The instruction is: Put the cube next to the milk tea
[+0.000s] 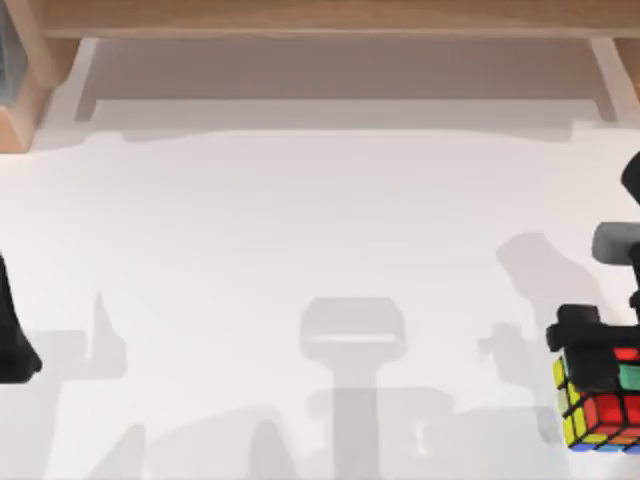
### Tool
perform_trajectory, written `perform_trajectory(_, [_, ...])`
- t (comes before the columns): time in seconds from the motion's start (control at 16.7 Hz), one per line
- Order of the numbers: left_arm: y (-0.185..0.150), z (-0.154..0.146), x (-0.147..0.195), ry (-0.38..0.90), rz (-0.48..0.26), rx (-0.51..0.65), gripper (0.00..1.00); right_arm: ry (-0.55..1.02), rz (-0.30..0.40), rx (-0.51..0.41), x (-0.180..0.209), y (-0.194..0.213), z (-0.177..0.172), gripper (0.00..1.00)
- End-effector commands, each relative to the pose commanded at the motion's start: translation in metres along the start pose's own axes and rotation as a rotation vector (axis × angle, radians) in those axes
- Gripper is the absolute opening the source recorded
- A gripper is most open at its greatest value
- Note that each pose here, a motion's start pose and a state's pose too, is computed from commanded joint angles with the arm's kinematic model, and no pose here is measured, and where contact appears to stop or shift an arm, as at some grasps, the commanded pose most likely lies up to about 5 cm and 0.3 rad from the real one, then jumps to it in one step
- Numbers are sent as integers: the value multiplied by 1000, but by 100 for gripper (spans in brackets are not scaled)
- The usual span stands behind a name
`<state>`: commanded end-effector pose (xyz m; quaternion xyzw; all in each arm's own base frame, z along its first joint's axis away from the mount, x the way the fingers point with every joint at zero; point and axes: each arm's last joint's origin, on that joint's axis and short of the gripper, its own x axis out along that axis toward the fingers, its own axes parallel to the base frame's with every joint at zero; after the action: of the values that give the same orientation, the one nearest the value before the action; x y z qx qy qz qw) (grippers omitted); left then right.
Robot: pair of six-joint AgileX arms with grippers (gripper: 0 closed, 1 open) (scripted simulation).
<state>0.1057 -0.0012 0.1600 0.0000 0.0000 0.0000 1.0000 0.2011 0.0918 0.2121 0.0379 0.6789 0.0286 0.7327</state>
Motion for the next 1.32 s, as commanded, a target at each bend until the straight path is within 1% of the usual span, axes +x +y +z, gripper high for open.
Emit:
perform_trajectory(0.24, [0,0,0,0,0,0,100,-40,43,0,-4,1,7,0])
perform_trajectory(0.42, [0,0,0,0,0,0,100,-46,47,-2,0,0,7,0])
perform_trajectory(0.72, [0,0,0,0,0,0,100,-18,1,-5,12,-3,-2,0])
perform_trajectory(1.02, [0,0,0,0,0,0,100,70,-89,-4,34,-7,-15,0])
perform_trajectory(1.32, [0,0,0,0,0,0,100,80,-97,-4,36,-8,-16,0])
